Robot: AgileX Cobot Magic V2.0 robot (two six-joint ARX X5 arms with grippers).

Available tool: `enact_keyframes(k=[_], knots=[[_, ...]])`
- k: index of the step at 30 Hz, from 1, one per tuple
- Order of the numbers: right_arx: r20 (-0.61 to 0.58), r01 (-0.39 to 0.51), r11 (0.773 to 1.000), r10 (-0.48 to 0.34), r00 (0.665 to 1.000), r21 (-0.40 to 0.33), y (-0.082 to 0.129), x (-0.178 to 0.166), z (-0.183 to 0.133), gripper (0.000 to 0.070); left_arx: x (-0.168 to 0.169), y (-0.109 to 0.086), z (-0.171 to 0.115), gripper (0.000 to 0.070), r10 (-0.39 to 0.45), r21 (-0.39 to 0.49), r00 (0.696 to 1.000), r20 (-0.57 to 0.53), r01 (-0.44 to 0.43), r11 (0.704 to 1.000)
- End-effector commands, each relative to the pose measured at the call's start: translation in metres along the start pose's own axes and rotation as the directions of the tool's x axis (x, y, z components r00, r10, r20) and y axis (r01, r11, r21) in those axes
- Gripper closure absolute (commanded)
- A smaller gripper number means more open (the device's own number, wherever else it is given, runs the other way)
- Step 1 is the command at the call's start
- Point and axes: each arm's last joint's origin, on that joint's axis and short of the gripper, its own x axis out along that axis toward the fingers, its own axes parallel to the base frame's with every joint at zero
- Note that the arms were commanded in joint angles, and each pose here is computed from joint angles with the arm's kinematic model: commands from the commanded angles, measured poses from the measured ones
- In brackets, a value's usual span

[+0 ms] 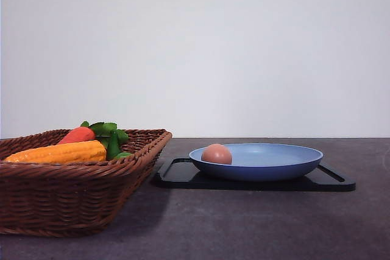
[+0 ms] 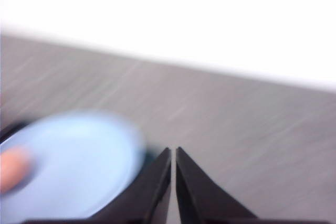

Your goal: Transfer egg from basket to plate and serve

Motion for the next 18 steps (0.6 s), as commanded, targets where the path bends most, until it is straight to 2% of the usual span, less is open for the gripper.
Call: enact_keyframes(k=[1,4,11,14,18], knots=[[0.029,0.051,0.998,-0.05,0.998,-0.029,-0.006,-0.005,-0.002,0.07,0.003,0.0,-0.007,0.07,0.001,-0.004,1.0,-0.008,-0.002,1.0],[0.076,0.102,0.995,-0.1,0.992,-0.015,-0.014,-0.013,-0.006,0.07,0.003,0.0,-0.007,0.07,0.002,-0.004,1.0,-0.008,-0.002,1.0],[0.106,0.042,0.999,-0.044,0.993,0.025,-0.019,-0.018,-0.032,0.07,0.003,0.0,-0.007,0.07,0.001,-0.004,1.0,-0.008,-0.001,1.0],[0.093,-0.001,0.998,-0.006,0.996,0.066,-0.019,-0.017,-0.046,0.07,0.003,0.0,-0.007,0.07,0.001,-0.004,1.0,-0.008,-0.001,1.0],[0.062,-0.013,0.991,0.004,0.998,0.135,-0.02,-0.015,-0.063,0.07,0.003,0.0,-0.007,0.07,0.002,-0.004,1.0,-0.008,-0.002,1.0]])
